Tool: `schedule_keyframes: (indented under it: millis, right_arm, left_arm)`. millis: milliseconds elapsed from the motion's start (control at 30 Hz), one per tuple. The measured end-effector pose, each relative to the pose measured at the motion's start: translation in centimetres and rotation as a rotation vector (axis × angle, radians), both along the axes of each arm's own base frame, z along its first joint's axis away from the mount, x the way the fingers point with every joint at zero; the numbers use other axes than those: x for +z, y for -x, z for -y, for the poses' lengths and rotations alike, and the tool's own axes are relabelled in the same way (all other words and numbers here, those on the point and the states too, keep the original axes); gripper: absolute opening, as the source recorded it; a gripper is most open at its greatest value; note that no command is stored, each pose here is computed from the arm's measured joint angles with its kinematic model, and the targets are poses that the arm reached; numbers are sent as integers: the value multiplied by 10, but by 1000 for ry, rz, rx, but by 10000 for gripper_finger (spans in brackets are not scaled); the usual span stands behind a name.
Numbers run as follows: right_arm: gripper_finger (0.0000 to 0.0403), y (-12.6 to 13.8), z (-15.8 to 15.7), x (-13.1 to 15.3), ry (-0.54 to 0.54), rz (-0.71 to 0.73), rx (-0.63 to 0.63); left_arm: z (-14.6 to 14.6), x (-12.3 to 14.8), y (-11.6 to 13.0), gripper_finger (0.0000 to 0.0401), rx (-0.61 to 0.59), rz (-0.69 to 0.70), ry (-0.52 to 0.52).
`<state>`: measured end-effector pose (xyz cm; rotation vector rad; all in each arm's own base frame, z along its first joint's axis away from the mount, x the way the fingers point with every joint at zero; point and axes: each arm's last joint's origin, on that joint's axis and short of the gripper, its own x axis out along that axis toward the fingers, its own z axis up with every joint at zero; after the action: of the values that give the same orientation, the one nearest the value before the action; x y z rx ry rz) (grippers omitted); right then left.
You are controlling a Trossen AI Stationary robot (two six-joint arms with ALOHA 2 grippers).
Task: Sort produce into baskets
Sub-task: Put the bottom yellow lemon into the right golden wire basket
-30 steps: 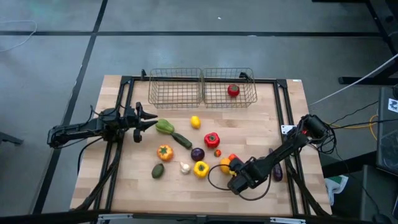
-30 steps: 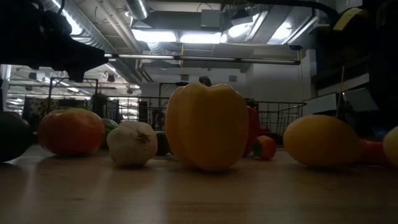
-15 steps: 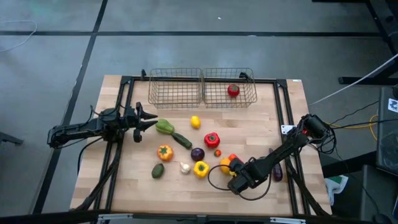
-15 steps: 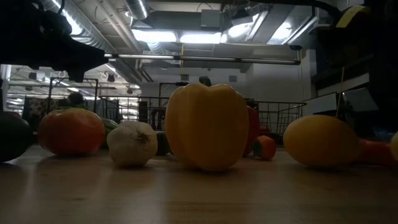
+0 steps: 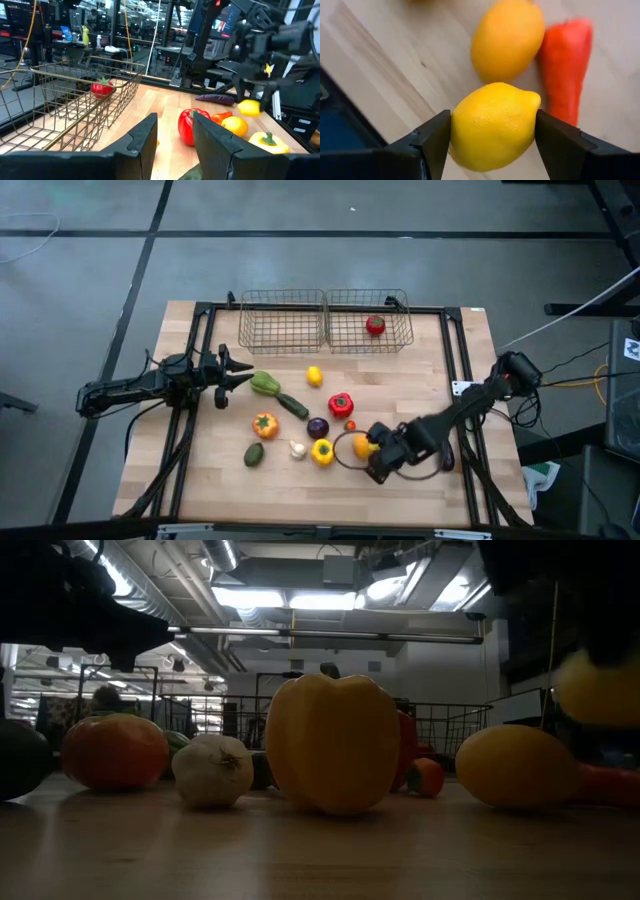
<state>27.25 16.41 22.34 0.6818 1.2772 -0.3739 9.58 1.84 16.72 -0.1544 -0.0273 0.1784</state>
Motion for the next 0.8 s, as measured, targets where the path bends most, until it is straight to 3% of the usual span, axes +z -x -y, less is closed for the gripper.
schedule_keyframes:
  millis: [200, 367, 600, 800]
  right_arm:
    - [255, -8, 43, 27, 30, 108, 78]
    - [255, -12, 92, 49, 120, 204, 108]
    - [255, -4, 168, 74, 377, 268, 80]
    - [255, 9, 229, 83, 643, 190, -4]
  left_arm:
    - [0, 0, 0, 121, 0, 0, 0]
    - [0, 0, 0, 121, 0, 0, 1]
    - [0, 0, 0, 121, 0, -1, -8]
    - [0, 0, 0, 121, 0, -2, -13]
